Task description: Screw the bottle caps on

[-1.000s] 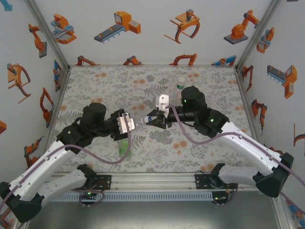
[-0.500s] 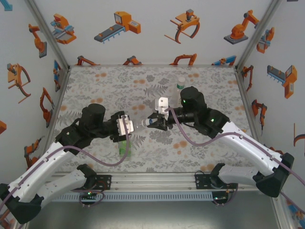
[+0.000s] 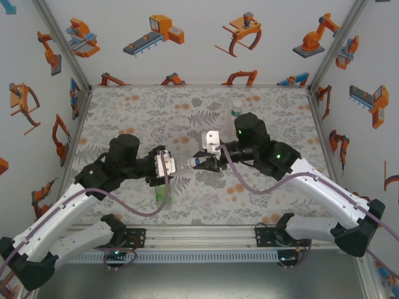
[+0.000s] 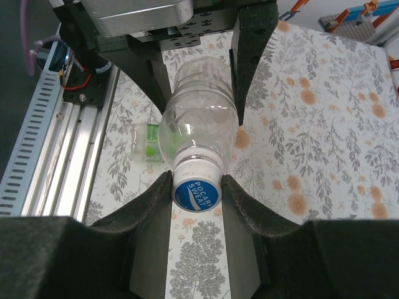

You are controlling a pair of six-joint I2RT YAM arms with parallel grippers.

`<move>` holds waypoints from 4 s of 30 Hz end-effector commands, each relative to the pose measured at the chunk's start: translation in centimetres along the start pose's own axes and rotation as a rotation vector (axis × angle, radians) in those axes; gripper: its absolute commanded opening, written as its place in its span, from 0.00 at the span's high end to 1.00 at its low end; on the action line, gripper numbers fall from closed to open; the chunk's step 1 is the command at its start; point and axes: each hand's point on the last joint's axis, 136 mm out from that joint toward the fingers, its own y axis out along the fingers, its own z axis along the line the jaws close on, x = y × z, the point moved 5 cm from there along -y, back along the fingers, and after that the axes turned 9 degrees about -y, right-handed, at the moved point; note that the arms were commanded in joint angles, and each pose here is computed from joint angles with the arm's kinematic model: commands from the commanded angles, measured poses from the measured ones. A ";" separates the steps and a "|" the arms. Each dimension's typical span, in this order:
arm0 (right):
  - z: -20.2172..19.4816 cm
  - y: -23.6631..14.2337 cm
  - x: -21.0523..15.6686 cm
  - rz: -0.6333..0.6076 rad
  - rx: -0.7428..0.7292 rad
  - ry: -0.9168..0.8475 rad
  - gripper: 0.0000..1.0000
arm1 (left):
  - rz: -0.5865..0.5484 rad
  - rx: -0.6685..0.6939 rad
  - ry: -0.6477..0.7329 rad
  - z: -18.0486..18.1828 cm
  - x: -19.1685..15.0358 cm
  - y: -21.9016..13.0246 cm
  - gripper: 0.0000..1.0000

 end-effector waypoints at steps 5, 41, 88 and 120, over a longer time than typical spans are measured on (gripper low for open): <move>0.3 0.2 0.3 -0.013 0.021 -0.096 1.00 | -0.137 -0.081 0.053 -0.9 2.5 -0.7 1.00; -5.1 1.2 -10.4 0.025 -0.593 1.800 0.97 | -0.103 0.039 0.100 2.2 1.8 3.0 1.00; -0.2 -3.0 1.7 -0.133 -0.068 -0.019 0.42 | -0.076 -0.018 0.043 0.3 0.6 1.9 1.00; -2.0 -0.7 -1.5 -0.011 -0.235 0.357 1.00 | -0.054 0.024 0.023 1.2 0.3 2.5 1.00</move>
